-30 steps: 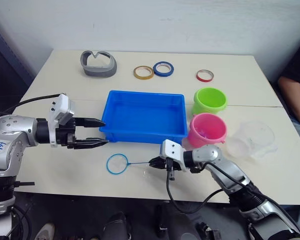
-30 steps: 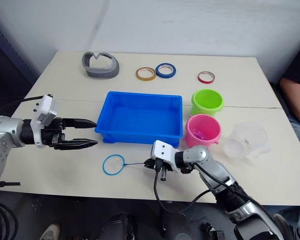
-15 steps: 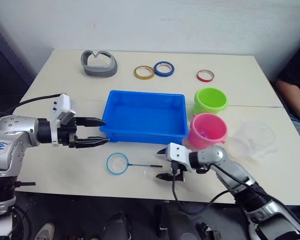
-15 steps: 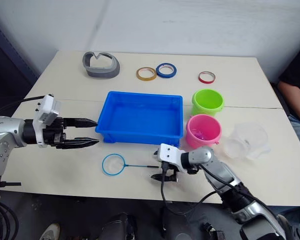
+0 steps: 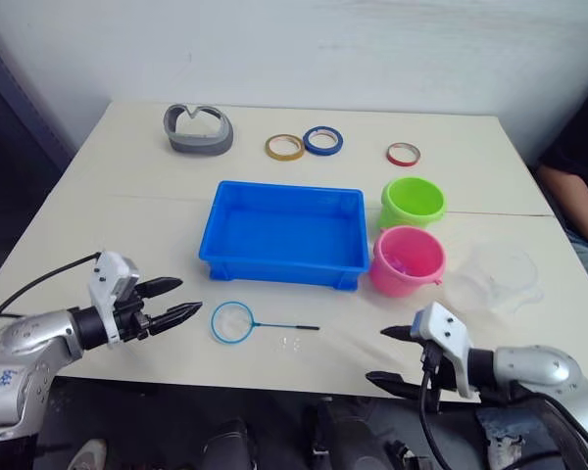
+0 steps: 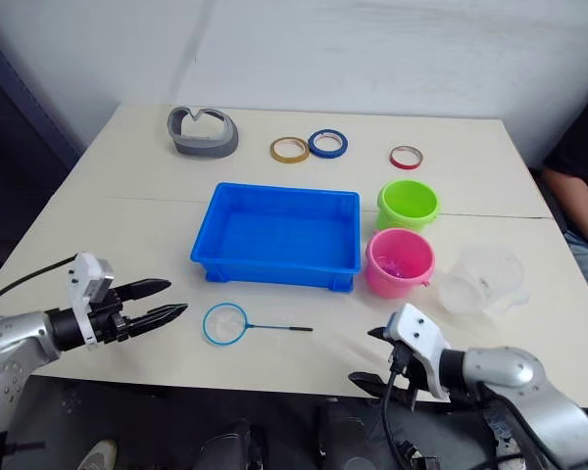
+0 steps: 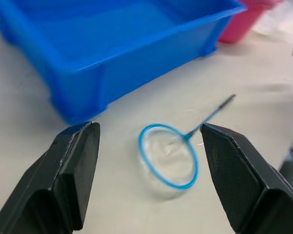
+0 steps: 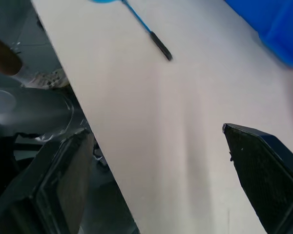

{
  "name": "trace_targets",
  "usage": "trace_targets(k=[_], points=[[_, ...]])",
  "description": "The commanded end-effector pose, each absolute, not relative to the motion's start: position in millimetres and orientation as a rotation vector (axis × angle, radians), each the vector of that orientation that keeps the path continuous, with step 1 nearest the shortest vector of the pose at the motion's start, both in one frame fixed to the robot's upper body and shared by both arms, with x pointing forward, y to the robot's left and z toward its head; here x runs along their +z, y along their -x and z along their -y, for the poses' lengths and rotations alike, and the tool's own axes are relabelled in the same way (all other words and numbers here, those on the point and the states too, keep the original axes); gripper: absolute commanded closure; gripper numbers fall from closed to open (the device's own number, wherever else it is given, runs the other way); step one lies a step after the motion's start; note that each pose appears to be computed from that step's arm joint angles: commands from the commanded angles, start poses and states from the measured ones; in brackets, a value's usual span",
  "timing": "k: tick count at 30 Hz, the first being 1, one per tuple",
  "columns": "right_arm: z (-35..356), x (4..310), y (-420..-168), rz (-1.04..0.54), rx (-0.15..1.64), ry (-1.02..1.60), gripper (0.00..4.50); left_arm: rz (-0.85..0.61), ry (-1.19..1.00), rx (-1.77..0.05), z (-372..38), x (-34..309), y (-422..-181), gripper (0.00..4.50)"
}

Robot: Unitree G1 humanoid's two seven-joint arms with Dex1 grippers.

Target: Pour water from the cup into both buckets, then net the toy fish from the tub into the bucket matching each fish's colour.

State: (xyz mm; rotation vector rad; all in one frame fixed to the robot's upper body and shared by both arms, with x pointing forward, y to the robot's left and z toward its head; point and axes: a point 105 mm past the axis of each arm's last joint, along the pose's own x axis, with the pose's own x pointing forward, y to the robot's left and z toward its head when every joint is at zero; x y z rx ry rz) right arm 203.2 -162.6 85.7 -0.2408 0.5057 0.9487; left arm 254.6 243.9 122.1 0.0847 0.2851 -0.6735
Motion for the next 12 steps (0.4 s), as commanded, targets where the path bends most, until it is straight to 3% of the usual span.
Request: trace_targets(k=[1, 7, 12], points=[[167.9, 90.8, -198.8, -0.429, 0.902, 0.234, 0.05, -0.248, -0.084, -0.524, -266.0, 117.3, -247.5, 0.88], [183.7, 76.0, -199.2, -0.430, 0.834, 0.214, 0.05, -0.325, 0.011, -0.411, -278.7, 76.2, -214.9, 0.88], [187.7, 71.1, -198.4, -0.433, 0.832, 0.219, 0.05, -0.337, 0.035, -0.402, -280.0, 67.2, -204.3, 0.88]])
